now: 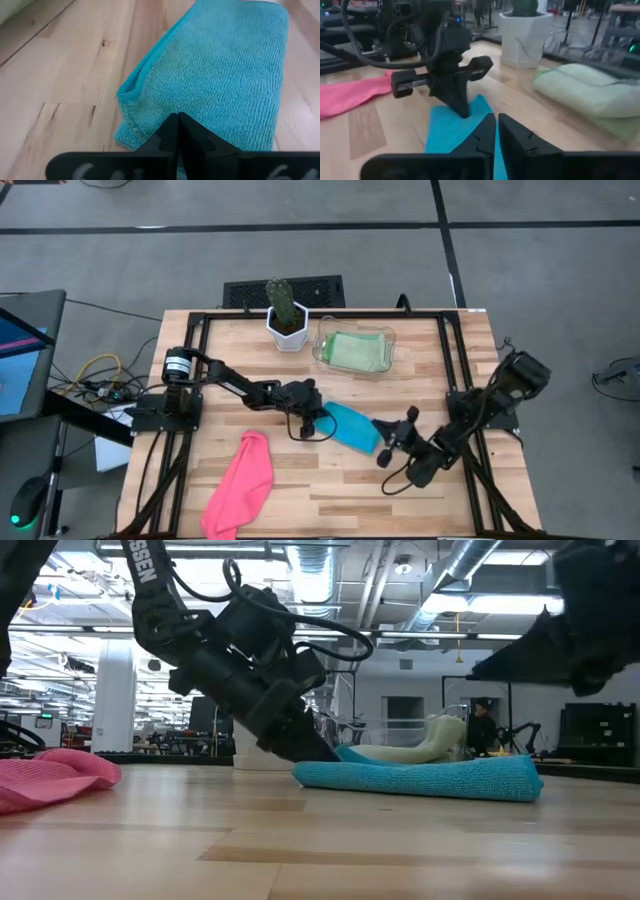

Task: Fold microfiber towels
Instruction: Fold the blue towel on the table

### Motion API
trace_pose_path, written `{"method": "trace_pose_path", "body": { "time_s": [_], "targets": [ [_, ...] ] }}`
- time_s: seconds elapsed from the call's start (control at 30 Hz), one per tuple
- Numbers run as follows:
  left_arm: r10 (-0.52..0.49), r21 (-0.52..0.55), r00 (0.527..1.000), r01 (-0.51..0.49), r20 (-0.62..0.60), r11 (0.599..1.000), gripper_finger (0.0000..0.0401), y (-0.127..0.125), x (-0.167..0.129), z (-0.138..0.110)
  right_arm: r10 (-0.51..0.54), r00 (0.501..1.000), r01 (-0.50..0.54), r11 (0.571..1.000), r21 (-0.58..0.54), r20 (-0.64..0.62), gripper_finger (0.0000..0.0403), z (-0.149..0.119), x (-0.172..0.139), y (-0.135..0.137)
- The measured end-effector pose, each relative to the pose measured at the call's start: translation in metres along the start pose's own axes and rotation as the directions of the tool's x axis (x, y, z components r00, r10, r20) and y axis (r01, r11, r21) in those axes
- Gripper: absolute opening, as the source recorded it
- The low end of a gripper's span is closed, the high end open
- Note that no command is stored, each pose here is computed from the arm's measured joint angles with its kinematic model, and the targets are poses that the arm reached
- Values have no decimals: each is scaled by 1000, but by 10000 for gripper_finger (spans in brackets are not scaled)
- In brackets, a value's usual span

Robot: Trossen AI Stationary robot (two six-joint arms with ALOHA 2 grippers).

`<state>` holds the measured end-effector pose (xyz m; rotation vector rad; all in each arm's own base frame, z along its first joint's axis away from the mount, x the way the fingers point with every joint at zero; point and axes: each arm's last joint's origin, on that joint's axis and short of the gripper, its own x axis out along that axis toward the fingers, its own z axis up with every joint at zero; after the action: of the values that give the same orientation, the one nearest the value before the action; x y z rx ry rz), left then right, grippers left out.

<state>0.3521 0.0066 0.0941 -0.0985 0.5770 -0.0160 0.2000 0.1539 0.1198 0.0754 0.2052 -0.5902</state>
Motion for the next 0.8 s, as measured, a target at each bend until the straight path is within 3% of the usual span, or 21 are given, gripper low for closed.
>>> {"method": "trace_pose_path", "body": {
  "time_s": [0.3, 0.4, 0.5, 0.63, 0.8],
  "targets": [
    [-1, -28, 1000, 1, 7, 1000, 4, 0, 0, 1, 104, 988, -99, 994, 40, -119, 12, -68, 21, 15],
    [-5, -65, 1000, 6, 25, 998, 4, -1, -5, 7, 68, 991, -61, 996, 60, -112, 17, -85, 23, 11],
    [-28, -87, 997, 35, 77, 996, 4, -4, -19, 25, 55, 994, -50, 997, 58, -97, 22, -89, 22, 11],
    [-1, -17, 983, 4, 184, 1000, 4, -5, -34, 47, 95, 988, -87, 994, 70, -124, 15, -81, 20, 13],
    [23, 0, 984, -23, 178, 1000, 3, 5, -23, 38, 100, 985, -90, 993, 72, -144, 18, -75, 24, 12]
  ]
}}
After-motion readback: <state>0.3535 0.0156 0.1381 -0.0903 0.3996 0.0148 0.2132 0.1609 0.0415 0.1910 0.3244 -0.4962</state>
